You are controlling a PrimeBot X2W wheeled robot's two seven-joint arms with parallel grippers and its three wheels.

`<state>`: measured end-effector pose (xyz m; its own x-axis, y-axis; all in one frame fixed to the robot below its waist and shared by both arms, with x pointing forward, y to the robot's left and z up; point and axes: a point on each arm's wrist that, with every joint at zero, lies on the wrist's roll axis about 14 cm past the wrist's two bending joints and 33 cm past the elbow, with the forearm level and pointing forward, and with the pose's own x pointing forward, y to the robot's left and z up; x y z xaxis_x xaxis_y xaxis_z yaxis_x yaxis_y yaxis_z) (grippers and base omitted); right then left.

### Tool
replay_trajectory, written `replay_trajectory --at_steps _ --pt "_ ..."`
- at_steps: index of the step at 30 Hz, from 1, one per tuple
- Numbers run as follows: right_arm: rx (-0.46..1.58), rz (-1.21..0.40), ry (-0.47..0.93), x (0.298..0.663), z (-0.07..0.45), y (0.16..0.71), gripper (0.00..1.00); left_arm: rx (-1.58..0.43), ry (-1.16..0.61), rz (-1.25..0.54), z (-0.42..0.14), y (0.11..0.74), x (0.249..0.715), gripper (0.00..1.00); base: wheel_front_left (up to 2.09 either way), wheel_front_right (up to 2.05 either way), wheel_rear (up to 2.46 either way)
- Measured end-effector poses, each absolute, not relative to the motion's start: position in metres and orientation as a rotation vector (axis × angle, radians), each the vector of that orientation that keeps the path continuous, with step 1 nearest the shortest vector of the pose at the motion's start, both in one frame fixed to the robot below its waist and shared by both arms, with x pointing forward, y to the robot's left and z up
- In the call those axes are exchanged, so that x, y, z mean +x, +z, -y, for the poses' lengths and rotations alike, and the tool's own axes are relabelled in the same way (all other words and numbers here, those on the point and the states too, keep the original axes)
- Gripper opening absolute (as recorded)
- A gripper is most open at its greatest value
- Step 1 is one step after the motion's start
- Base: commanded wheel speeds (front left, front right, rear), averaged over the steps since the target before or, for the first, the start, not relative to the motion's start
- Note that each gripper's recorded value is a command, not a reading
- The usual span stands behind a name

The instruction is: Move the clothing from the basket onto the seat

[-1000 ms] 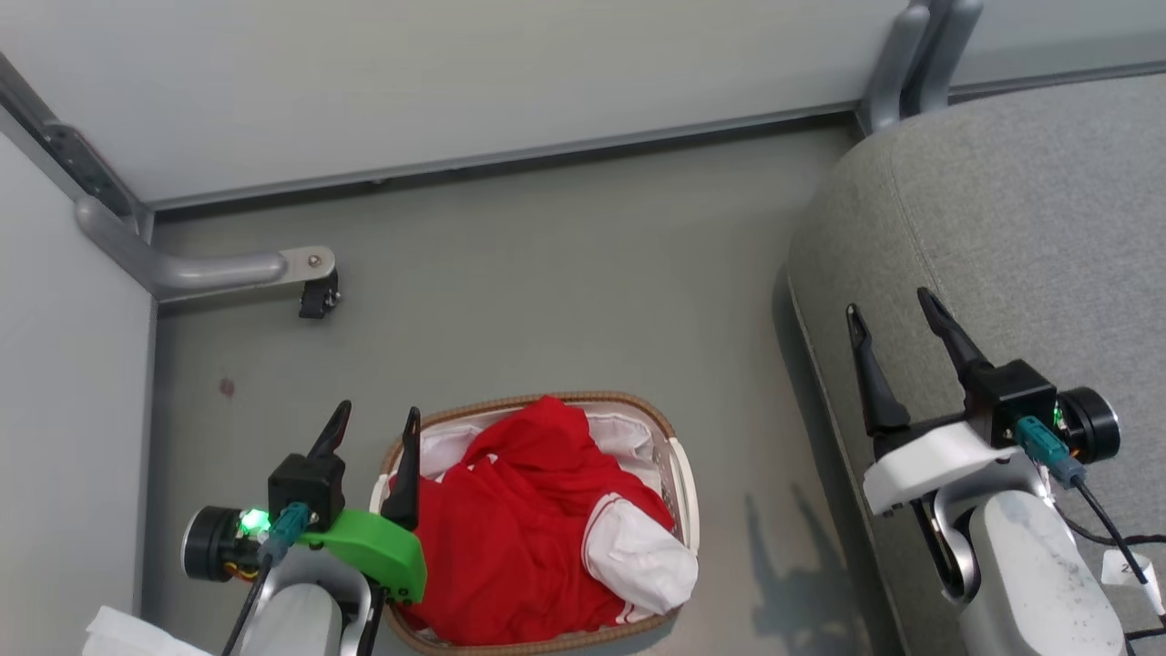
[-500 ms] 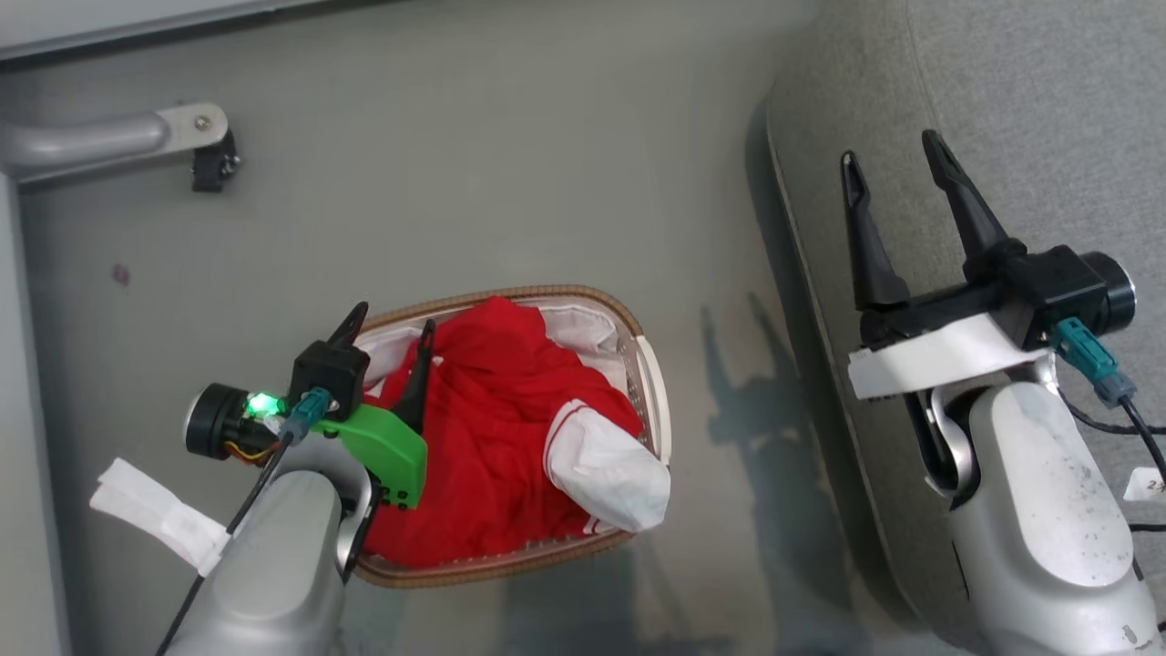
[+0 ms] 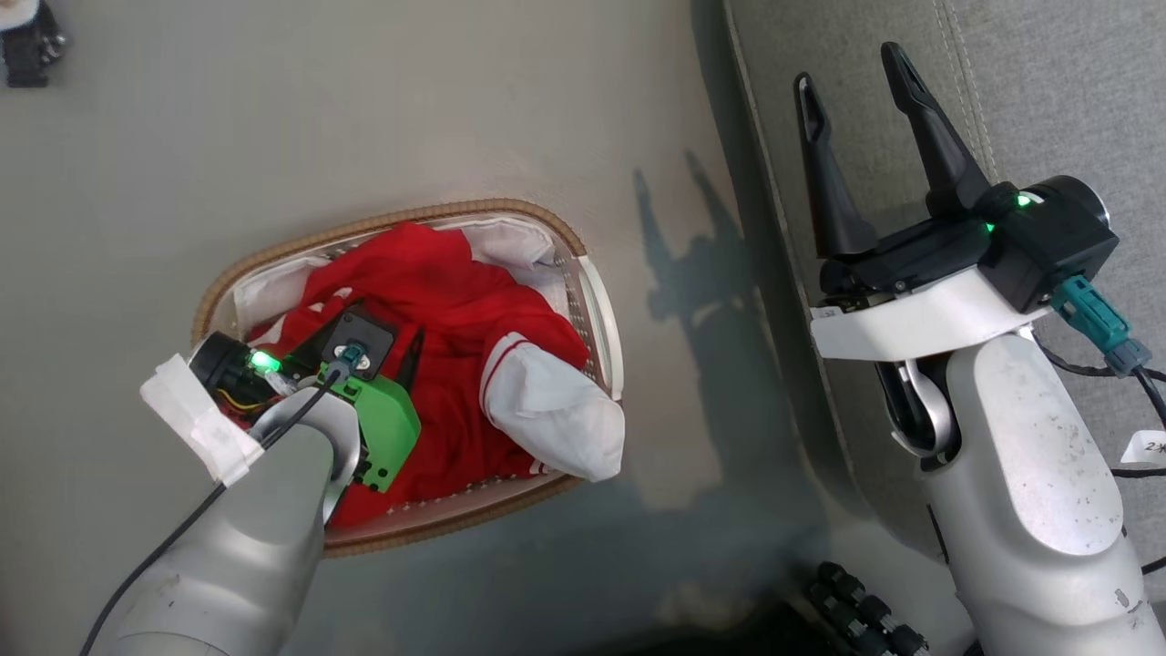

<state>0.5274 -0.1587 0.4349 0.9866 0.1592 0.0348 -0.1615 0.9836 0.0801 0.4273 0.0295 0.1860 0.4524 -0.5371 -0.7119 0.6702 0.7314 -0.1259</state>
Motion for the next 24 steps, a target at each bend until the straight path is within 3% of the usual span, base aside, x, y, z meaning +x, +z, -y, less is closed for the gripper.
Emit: replay_trajectory --at_steps 19,20,21,22,24 --pt "0.091 -0.117 0.112 0.52 0.18 0.372 1.0 0.319 -0.85 -1.2 -0.032 0.091 0.378 1.0 0.0 0.0 0.0" --pt "0.093 -0.118 0.11 0.519 0.18 0.372 1.0 0.326 -0.854 -1.212 -0.032 0.09 0.376 0.91 0.0 0.0 0.0" --pt "0.093 -0.118 0.109 0.519 0.181 0.372 1.0 0.333 -0.857 -1.224 -0.033 0.09 0.373 0.51 0.0 0.0 0.0" --pt "0.093 -0.118 0.109 0.519 0.181 0.373 1.0 0.337 -0.858 -1.23 -0.034 0.09 0.372 0.02 0.0 0.0 0.0" --pt "0.093 -0.114 0.111 0.519 0.18 0.376 1.0 0.343 -0.859 -1.243 -0.035 0.092 0.368 0.0 0.0 0.0 0.0"
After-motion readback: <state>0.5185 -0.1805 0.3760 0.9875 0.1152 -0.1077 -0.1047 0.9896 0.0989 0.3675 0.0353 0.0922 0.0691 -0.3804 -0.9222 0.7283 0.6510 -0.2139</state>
